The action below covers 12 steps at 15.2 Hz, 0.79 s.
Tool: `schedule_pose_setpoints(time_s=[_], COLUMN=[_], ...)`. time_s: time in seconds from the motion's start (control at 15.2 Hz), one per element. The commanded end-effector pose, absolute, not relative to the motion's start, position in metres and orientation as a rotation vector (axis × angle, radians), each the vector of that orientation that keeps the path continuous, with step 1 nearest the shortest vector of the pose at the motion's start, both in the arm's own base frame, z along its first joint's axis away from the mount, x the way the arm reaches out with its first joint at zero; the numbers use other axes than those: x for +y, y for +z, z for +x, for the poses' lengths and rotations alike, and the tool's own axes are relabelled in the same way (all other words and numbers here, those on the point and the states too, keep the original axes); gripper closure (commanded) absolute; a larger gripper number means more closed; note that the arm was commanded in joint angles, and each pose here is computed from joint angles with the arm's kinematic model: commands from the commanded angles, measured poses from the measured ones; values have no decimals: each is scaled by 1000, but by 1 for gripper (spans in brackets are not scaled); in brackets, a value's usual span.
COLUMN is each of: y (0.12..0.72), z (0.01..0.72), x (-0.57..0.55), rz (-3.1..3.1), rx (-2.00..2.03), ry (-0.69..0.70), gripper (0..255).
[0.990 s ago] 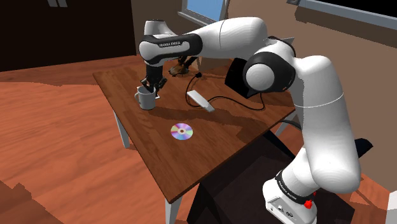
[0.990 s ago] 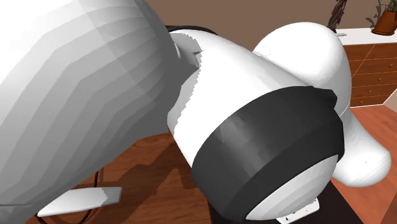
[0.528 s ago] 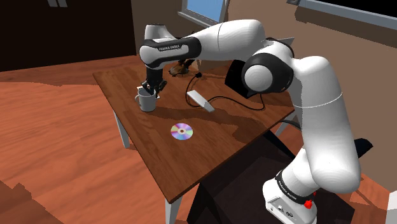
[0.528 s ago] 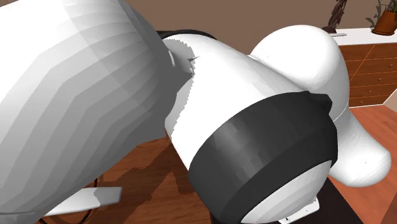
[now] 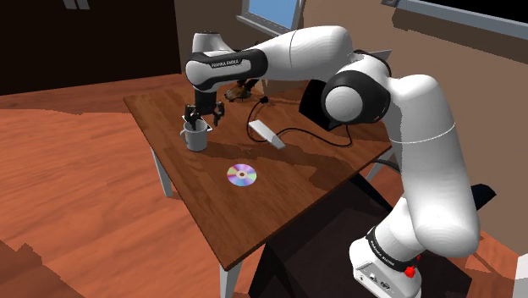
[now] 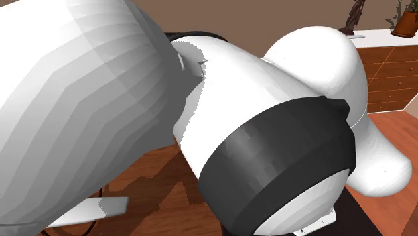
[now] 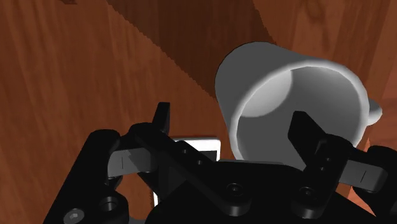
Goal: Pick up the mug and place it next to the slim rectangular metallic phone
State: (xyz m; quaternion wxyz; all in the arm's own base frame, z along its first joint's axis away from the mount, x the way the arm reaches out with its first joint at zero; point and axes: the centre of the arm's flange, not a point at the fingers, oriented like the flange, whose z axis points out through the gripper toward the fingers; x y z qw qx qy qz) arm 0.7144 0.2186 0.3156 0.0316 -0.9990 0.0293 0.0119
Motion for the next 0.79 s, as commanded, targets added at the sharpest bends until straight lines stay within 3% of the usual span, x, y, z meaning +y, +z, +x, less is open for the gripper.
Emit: schedule_pose_setpoints(time_s=[0.0,0.2,0.73], y=[329,365,365], z=[715,715,715], x=[218,215,215], rz=[-3077,-3077,-3077], rx=[90,90,90], ry=[37,37,37], gripper=[0,0,0])
